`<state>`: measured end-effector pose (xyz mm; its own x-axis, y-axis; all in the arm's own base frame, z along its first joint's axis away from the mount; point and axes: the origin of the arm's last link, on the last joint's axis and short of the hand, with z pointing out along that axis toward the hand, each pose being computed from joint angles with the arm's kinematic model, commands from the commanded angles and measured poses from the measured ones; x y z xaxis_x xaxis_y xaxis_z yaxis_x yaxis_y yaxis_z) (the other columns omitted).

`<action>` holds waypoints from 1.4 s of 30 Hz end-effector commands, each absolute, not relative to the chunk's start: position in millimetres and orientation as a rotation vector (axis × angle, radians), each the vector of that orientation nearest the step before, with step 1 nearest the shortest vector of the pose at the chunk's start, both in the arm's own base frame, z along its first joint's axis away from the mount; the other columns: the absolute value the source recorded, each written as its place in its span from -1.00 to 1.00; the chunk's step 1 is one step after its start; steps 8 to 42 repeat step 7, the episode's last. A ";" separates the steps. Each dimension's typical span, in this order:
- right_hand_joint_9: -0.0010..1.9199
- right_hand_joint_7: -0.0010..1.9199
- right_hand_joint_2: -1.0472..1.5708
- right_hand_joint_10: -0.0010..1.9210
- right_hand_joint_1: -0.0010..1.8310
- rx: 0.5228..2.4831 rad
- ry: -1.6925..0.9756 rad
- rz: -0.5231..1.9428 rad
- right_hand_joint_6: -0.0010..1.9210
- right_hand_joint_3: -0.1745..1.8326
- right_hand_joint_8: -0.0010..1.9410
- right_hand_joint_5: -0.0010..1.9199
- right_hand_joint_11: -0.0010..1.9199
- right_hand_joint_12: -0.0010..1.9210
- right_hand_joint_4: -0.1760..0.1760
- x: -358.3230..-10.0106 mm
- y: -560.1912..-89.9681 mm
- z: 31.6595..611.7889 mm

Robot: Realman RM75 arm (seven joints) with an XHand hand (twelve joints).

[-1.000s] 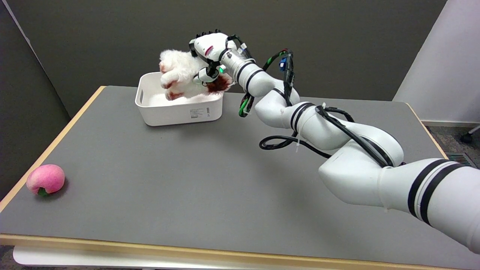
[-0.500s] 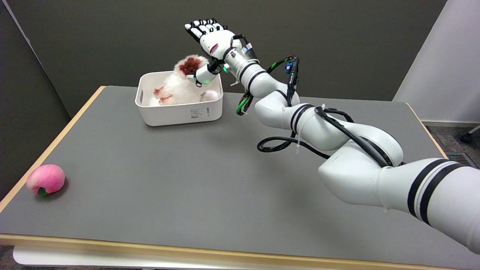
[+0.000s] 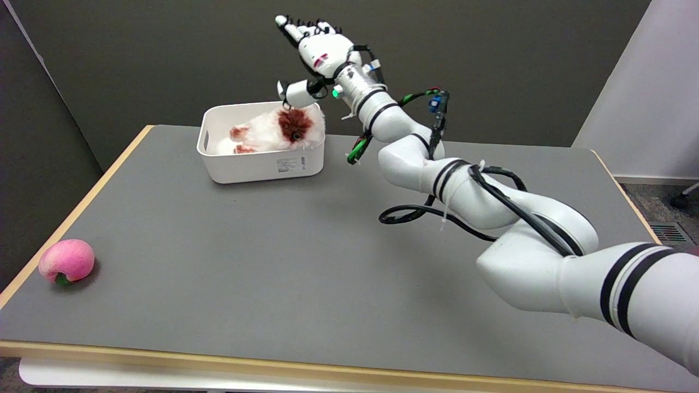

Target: Place the plush toy into the white box.

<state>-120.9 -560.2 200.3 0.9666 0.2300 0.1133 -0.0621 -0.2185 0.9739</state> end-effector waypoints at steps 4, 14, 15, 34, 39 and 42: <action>-0.71 -0.65 0.41 -0.29 -0.33 1.377 -0.343 1.300 -0.68 0.10 -0.61 -0.92 -0.96 0.11 0.24 -108.5 -438.2 397.6; -0.70 -0.65 0.38 -0.26 -0.37 1.340 -0.288 1.406 -0.67 0.19 -0.57 -0.90 -0.93 0.08 0.25 -117.0 -402.7 427.5; -0.70 -0.65 0.38 -0.26 -0.37 1.340 -0.288 1.406 -0.67 0.19 -0.57 -0.90 -0.93 0.08 0.25 -117.0 -402.7 427.5; -0.70 -0.65 0.38 -0.26 -0.37 1.340 -0.288 1.406 -0.67 0.19 -0.57 -0.90 -0.93 0.08 0.25 -117.0 -402.7 427.5; -0.70 -0.65 0.38 -0.26 -0.37 1.340 -0.288 1.406 -0.67 0.19 -0.57 -0.90 -0.93 0.08 0.25 -117.0 -402.7 427.5; -0.70 -0.65 0.38 -0.26 -0.37 1.340 -0.288 1.406 -0.67 0.19 -0.57 -0.90 -0.93 0.08 0.25 -117.0 -402.7 427.5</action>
